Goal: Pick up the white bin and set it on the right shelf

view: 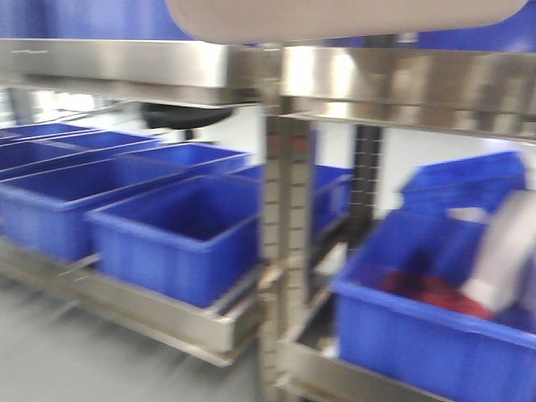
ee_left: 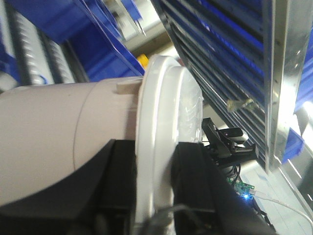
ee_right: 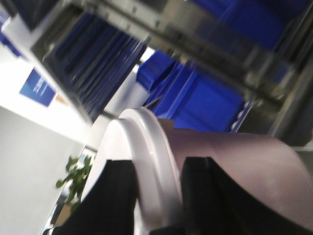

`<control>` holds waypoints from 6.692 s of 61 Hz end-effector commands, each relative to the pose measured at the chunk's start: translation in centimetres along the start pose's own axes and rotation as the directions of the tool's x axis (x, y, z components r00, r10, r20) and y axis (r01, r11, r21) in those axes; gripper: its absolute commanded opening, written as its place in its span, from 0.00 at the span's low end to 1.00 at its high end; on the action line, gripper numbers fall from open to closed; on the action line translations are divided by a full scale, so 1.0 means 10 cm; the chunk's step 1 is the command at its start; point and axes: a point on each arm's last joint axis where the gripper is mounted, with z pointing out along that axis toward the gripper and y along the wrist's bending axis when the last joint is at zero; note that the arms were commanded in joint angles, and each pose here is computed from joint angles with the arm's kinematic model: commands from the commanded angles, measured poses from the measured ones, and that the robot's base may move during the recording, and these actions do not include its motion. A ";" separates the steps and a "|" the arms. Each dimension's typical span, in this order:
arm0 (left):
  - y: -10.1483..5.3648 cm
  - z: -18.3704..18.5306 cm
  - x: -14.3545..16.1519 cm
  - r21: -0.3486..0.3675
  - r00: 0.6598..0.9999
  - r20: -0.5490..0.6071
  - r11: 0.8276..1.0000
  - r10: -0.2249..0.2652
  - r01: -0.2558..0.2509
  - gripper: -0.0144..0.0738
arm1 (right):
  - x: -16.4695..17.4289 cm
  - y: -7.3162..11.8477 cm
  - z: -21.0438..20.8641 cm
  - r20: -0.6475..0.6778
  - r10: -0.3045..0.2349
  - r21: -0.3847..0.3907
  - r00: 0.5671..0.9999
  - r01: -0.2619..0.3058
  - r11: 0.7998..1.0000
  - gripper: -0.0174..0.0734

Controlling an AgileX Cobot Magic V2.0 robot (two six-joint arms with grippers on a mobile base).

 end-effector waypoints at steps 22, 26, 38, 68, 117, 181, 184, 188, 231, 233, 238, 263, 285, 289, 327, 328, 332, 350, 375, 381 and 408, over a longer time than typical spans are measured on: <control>-0.46 0.00 0.05 0.161 0.995 -0.037 0.984 0.090 -0.083 0.02 | 0.02 0.42 -0.07 -0.010 0.049 -0.207 0.999 -0.050 0.977 0.26; -0.46 0.00 0.05 0.161 0.995 -0.037 0.984 0.090 -0.083 0.02 | 0.02 0.42 -0.07 -0.010 0.049 -0.207 0.999 -0.050 0.977 0.26; -0.46 0.00 0.05 0.161 0.995 -0.037 0.984 0.090 -0.083 0.02 | 0.02 0.42 -0.07 -0.011 0.049 -0.207 0.999 -0.050 0.977 0.26; -0.46 0.00 0.05 0.161 0.995 -0.037 0.984 0.090 -0.083 0.02 | 0.02 0.42 -0.07 -0.010 0.049 -0.207 0.999 -0.050 0.977 0.26; -0.46 0.00 0.05 0.161 0.995 -0.037 0.984 0.090 -0.083 0.02 | 0.02 0.42 -0.07 -0.008 0.050 -0.205 0.999 -0.050 0.977 0.26; -0.44 0.00 0.03 0.142 0.996 -0.010 0.986 0.084 -0.082 0.02 | 0.00 0.41 -0.07 0.007 0.053 -0.195 0.999 -0.050 0.980 0.26; -0.44 0.00 0.03 0.142 0.996 -0.010 0.986 0.084 -0.082 0.02 | -0.01 0.40 -0.06 0.015 0.054 -0.189 0.998 -0.051 0.981 0.26; -0.45 0.00 0.03 0.144 0.997 -0.008 0.986 0.083 -0.081 0.02 | -0.02 0.39 -0.06 0.032 0.058 -0.177 0.998 -0.051 0.983 0.26; -0.34 -0.30 -0.20 0.077 0.991 0.111 0.993 0.081 -0.089 0.02 | 0.15 0.55 0.45 -0.114 0.055 -0.253 0.992 -0.083 0.964 0.26; -0.33 -0.32 -0.23 0.068 0.989 0.126 0.994 0.079 -0.088 0.02 | 0.17 0.55 0.54 -0.128 0.060 -0.254 0.990 -0.091 0.963 0.26; -0.30 -0.37 -0.28 0.035 0.983 0.167 0.996 0.079 -0.086 0.02 | 0.22 0.54 0.72 -0.151 0.068 -0.253 0.986 -0.105 0.962 0.26; -0.13 -0.41 -0.37 -0.176 0.953 0.236 0.973 0.188 -0.149 0.04 | 0.32 -0.01 1.38 -0.257 0.062 -0.219 0.965 -0.120 0.968 0.34; -0.05 -0.40 -0.30 -0.259 0.959 0.130 0.942 0.251 -0.211 0.72 | 0.32 -0.16 1.47 -0.270 -0.244 -0.194 0.932 0.195 0.961 0.89; -0.05 -0.40 -0.29 -0.251 0.959 0.112 0.942 0.259 -0.225 0.78 | 0.30 -0.16 1.48 -0.279 -0.323 -0.168 0.904 0.286 0.944 0.89; -0.42 -0.33 -0.09 -0.402 0.852 -0.073 0.767 0.518 -0.501 0.77 | -0.05 -0.02 1.36 -0.295 -0.669 -0.071 0.682 0.683 0.727 0.89; -0.42 -0.33 -0.10 -0.411 0.848 -0.077 0.758 0.525 -0.506 0.77 | -0.05 -0.01 1.35 -0.295 -0.673 -0.070 0.679 0.686 0.724 0.89; -0.46 -0.36 -0.10 -0.442 0.826 -0.087 0.722 0.556 -0.532 0.77 | -0.06 0.02 1.33 -0.289 -0.688 -0.064 0.666 0.703 0.708 0.89; -0.74 -0.54 -0.09 -0.550 0.709 -0.147 0.539 0.689 -0.638 0.77 | -0.08 0.26 1.18 -0.262 -0.737 -0.070 0.622 0.750 0.658 0.89; -1.56 -0.77 0.31 -0.445 0.603 -0.163 0.487 0.781 -0.751 0.24 | 0.11 1.02 0.57 -0.273 -0.789 -0.221 0.550 0.763 0.608 0.50; -1.67 -0.81 0.41 -0.414 0.587 -0.183 0.479 0.789 -0.774 0.06 | 0.17 1.11 0.43 -0.312 -0.792 -0.227 0.525 0.768 0.599 0.25; -1.39 -1.19 0.56 -0.740 0.744 -0.343 0.323 0.574 -0.590 0.03 | 0.62 0.70 -0.50 -0.388 -0.789 0.108 0.477 0.873 0.475 0.27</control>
